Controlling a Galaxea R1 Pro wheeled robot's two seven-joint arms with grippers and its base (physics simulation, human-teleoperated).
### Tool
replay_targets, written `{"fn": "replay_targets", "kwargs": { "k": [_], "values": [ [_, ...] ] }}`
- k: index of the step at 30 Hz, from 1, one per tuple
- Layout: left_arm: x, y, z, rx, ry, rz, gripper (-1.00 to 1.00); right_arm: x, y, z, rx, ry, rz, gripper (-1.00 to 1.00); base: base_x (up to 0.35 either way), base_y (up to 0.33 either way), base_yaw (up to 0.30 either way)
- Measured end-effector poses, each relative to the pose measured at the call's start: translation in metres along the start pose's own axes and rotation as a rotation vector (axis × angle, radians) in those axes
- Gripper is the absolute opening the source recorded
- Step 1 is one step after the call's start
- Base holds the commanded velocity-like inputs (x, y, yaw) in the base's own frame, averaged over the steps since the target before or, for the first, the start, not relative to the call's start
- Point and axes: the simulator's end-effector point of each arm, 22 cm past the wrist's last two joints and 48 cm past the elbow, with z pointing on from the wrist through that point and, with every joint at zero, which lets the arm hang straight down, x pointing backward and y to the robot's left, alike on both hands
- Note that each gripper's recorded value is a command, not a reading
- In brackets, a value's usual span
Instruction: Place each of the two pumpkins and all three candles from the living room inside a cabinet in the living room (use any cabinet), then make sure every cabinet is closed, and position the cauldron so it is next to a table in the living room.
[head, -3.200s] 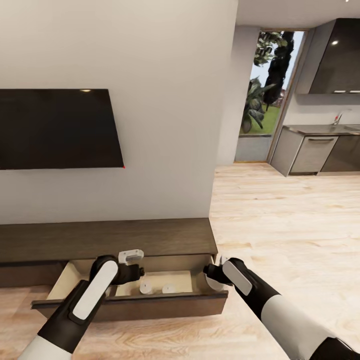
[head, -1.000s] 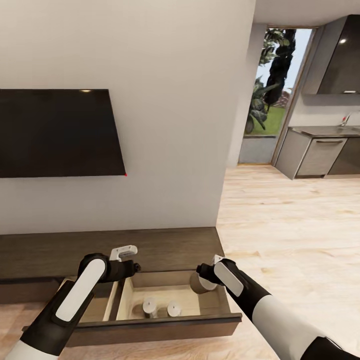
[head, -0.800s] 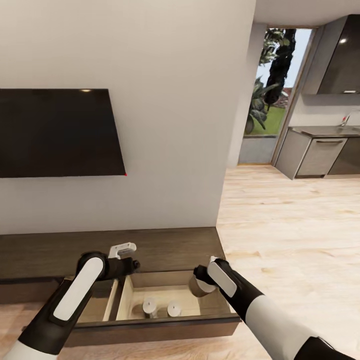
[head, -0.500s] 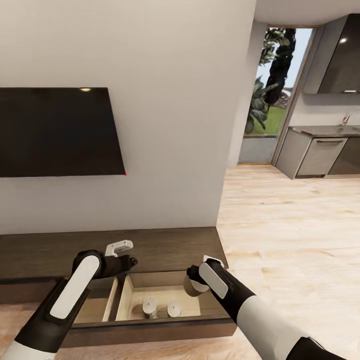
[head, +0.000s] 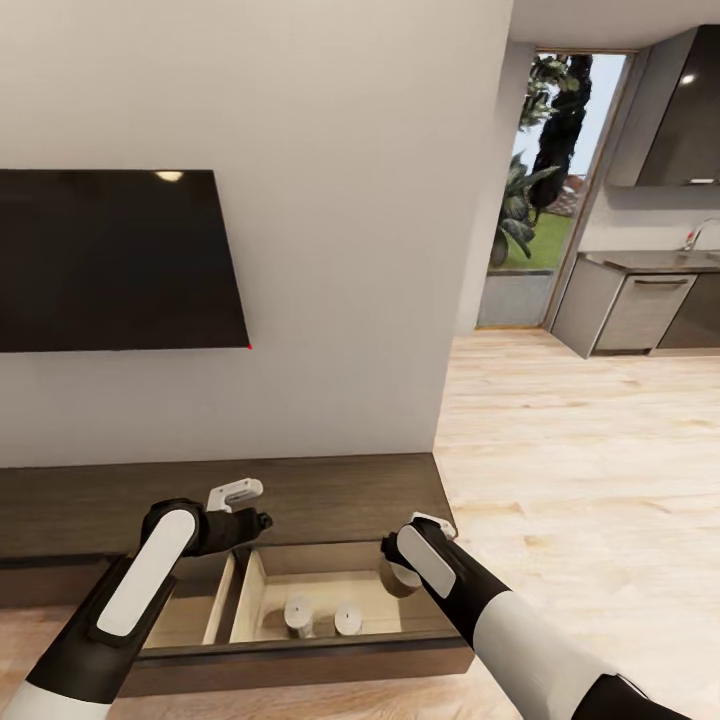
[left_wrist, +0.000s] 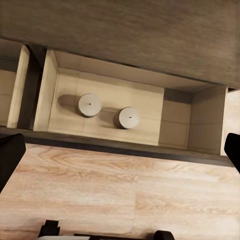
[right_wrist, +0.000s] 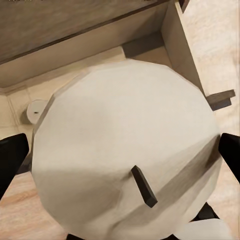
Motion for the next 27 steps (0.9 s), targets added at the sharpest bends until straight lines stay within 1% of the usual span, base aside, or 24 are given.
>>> {"fn": "replay_targets", "kwargs": {
  "k": [3,9,11,13,15,19,23,27],
  "values": [
    [0.0,0.0,0.002,0.001,-0.001,-0.001,1.0,-0.001,-0.003,0.003,0.013,-0.003,0.003,-1.0,0.0,0.0,0.0],
    [0.001,0.001,0.008,0.003,-0.001,-0.001,1.0,-0.001,-0.003,0.008,0.015,-0.004,0.003,-1.0,0.0,0.0,0.0],
    [0.003,-0.003,0.01,0.023,0.009,-0.01,1.0,-0.001,-0.004,0.011,0.016,-0.005,0.003,-1.0,0.0,0.0,0.0],
    [0.008,-0.012,0.011,0.063,0.029,-0.028,1.0,-0.001,-0.005,0.013,0.017,-0.005,0.003,-1.0,0.0,0.0,0.0],
    [0.011,-0.015,0.012,0.092,0.046,-0.042,1.0,-0.001,-0.006,0.015,0.018,-0.006,0.003,-1.0,0.0,0.0,0.0],
    [0.012,-0.01,0.015,0.105,0.057,-0.054,1.0,-0.001,-0.006,0.019,0.017,-0.006,0.005,-1.0,0.0,0.0,0.0],
    [0.015,-0.015,0.017,0.146,0.077,-0.077,1.0,0.0,-0.005,0.024,0.011,-0.003,0.003,-1.0,0.0,0.0,0.0],
    [0.015,-0.014,0.02,0.159,0.079,-0.094,1.0,0.0,-0.005,0.028,0.006,-0.005,0.005,-1.0,0.0,0.0,0.0]
  ]
}}
